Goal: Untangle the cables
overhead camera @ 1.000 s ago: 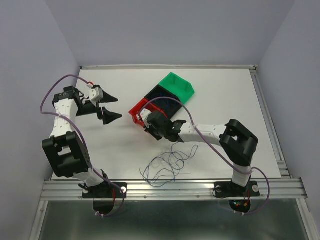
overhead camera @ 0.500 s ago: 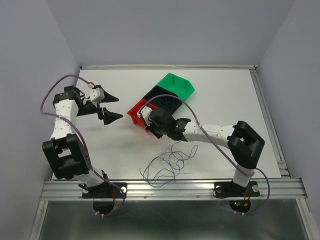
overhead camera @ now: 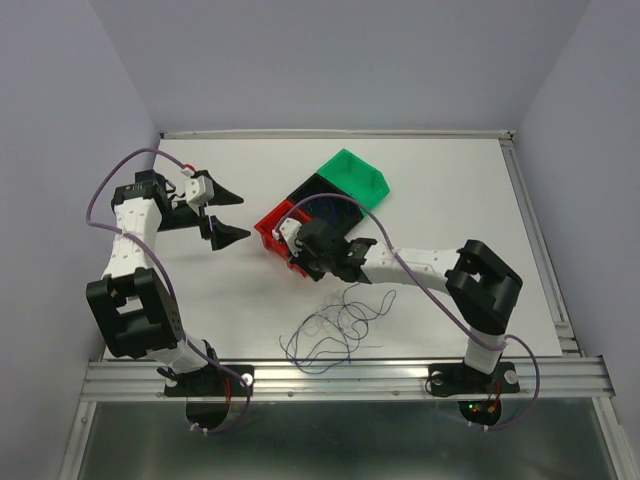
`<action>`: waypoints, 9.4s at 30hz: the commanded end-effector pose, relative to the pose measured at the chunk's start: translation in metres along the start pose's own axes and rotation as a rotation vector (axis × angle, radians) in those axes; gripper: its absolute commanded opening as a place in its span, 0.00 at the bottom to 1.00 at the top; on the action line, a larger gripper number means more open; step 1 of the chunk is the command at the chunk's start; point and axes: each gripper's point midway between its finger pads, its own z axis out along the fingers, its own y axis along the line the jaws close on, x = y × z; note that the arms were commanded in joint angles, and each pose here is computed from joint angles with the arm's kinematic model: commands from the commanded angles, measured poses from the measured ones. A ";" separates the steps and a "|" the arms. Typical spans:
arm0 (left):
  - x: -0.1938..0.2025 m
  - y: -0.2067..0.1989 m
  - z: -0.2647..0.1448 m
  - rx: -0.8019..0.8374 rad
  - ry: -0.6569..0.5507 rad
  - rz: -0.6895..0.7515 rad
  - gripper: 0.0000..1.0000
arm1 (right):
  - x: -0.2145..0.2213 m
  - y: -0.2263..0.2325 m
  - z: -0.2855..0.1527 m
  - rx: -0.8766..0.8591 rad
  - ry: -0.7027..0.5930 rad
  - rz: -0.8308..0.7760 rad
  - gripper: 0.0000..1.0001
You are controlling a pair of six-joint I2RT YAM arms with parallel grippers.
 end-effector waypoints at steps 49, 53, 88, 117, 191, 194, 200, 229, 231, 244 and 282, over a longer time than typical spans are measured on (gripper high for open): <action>-0.090 0.030 -0.004 -0.848 -0.109 0.176 0.99 | -0.081 -0.089 0.034 0.062 -0.218 0.223 0.45; -0.081 0.021 0.008 -0.756 -0.086 0.194 0.99 | -0.104 -0.099 0.005 0.113 -0.307 0.271 0.51; 0.100 -0.146 0.165 0.155 0.565 0.189 0.84 | 0.061 -0.097 -0.174 0.389 -0.418 0.753 0.79; -0.069 -0.164 0.153 0.192 0.370 0.203 0.00 | 0.029 -0.066 -0.193 0.153 -0.630 0.563 0.76; -0.529 -0.142 0.003 -0.461 -0.873 0.459 0.00 | -0.070 -0.056 -0.223 0.070 -0.934 0.293 1.00; -0.529 -0.142 0.006 -0.459 -0.870 0.463 0.00 | -0.070 -0.020 -0.231 -0.109 -0.932 0.161 1.00; -0.529 -0.139 0.014 -0.452 -0.866 0.454 0.00 | -0.076 0.015 -0.229 -0.302 -0.905 0.045 1.00; -0.510 -0.098 0.014 -0.660 -0.820 0.412 0.00 | -0.186 0.010 -0.206 -0.369 -0.947 0.061 0.00; -0.488 -0.079 0.030 -0.682 -0.762 0.414 0.00 | -0.198 0.010 -0.230 -0.376 -0.968 0.058 0.01; -0.364 0.086 0.070 -0.653 -0.538 0.117 0.00 | -0.283 -0.050 -0.393 -0.094 -1.153 0.122 0.01; -0.081 0.238 0.267 -0.431 -0.150 -0.217 0.00 | -0.213 -0.331 -0.153 0.106 -0.945 0.428 0.01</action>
